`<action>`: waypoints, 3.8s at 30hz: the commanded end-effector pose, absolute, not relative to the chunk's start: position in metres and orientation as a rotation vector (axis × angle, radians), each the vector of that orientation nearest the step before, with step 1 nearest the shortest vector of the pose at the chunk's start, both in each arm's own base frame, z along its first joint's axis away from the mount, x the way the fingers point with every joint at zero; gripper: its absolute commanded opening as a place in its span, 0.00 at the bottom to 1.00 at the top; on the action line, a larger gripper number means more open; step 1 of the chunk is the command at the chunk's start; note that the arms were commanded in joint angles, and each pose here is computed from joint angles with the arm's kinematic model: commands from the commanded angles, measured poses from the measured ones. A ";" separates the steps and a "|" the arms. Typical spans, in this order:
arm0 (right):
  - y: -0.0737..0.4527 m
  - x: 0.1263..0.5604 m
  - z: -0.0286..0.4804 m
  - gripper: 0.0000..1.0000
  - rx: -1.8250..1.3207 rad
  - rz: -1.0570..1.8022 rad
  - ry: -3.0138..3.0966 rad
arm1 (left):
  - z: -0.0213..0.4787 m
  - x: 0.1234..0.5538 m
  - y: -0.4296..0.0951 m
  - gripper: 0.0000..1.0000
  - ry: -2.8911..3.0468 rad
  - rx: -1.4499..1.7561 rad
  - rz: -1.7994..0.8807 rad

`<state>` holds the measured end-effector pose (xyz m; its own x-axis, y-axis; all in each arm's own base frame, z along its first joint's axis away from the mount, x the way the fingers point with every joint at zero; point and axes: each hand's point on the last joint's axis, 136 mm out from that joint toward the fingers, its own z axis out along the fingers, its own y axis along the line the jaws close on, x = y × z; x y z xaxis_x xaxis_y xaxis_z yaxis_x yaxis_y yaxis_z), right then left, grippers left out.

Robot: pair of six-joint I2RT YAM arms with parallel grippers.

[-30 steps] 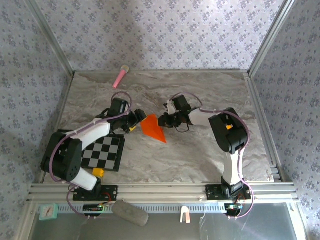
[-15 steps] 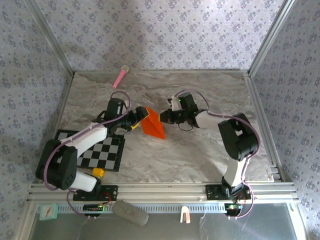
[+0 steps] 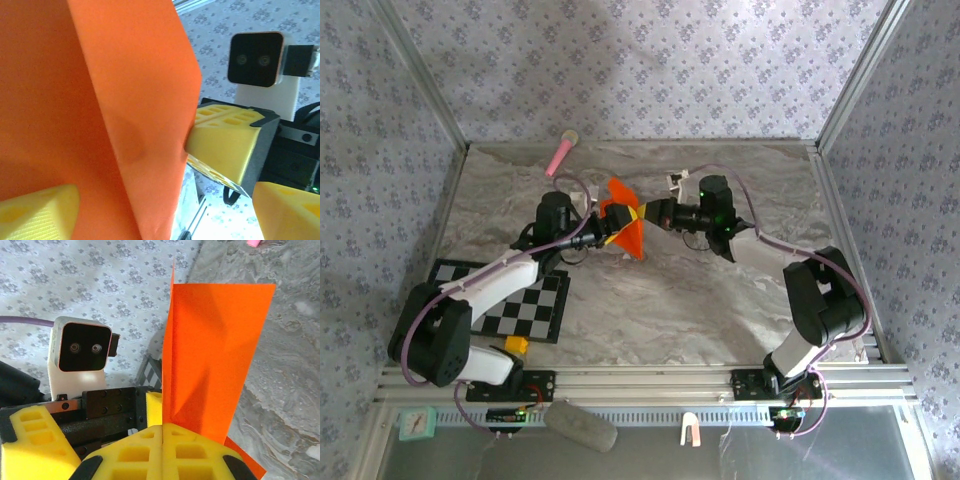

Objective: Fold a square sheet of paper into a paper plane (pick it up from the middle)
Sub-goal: Pick up the paper from the center of the table, then turn over the paper at the center of the table.

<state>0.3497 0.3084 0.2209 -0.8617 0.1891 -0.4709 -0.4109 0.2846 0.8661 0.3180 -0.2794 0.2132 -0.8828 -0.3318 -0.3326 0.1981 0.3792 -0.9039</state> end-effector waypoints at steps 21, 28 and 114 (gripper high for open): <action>0.296 0.349 0.262 0.02 -0.112 1.821 1.921 | 0.266 0.315 -0.292 0.49 1.965 -0.010 -1.718; 0.296 0.347 0.262 0.04 -0.120 1.829 1.919 | 0.256 0.320 -0.291 0.30 2.008 -0.039 -1.672; 0.151 0.332 0.112 0.65 0.238 0.665 2.482 | 0.067 0.384 -0.244 0.69 2.784 -0.118 -0.438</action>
